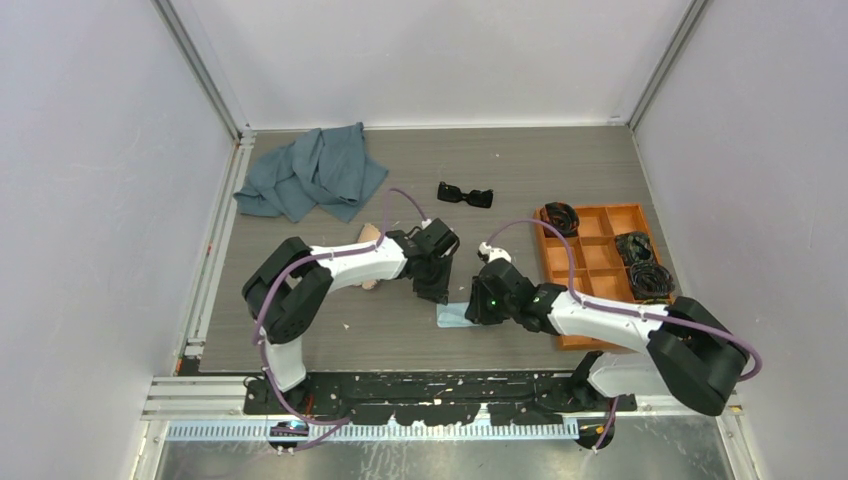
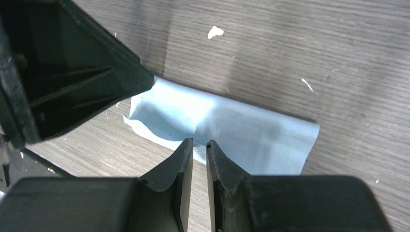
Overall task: Organize the sunglasses
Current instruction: Fold the glasses cleaning cloth at the center of the board.
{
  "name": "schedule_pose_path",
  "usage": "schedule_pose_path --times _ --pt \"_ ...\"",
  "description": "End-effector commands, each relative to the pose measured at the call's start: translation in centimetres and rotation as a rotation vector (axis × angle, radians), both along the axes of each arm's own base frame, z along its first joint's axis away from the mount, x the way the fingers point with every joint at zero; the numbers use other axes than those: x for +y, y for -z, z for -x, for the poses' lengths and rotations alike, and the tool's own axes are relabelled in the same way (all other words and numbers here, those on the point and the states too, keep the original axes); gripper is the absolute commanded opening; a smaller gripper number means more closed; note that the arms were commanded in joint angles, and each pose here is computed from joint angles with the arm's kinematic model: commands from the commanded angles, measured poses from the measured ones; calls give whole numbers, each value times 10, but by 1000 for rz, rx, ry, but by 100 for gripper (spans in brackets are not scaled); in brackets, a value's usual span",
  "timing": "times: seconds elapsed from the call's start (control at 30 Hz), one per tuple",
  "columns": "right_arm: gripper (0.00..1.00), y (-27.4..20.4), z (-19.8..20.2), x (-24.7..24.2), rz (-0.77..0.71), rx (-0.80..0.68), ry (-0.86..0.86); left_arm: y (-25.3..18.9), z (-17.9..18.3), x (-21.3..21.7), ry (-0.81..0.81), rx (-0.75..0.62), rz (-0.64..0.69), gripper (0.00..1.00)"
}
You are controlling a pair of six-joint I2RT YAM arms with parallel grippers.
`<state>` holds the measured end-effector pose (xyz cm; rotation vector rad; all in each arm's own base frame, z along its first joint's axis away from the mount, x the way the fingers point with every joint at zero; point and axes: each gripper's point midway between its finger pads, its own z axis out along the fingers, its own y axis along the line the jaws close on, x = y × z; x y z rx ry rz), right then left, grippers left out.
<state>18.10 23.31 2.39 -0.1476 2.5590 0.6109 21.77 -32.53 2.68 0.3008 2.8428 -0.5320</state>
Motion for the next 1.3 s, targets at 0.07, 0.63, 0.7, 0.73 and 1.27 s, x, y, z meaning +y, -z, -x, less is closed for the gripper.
schedule_pose_path --times 0.07,0.63,0.7,0.73,1.27 --pt "23 -16 10 -3 -30 -17 -2 -8 -11 -11 12 -21 30 22" --pt "23 -44 -4 -50 62 -76 283 -67 -2 -2 -2 -107 99 27" --pt "24 -40 2 -62 82 -39 357 -68 11 2 -22 -97 95 29" --pt "24 -37 5 -65 81 -14 388 -67 18 6 -42 -89 79 30" --pt "35 -23 20 -75 -23 62 552 -19 66 14 -282 3 0 39"
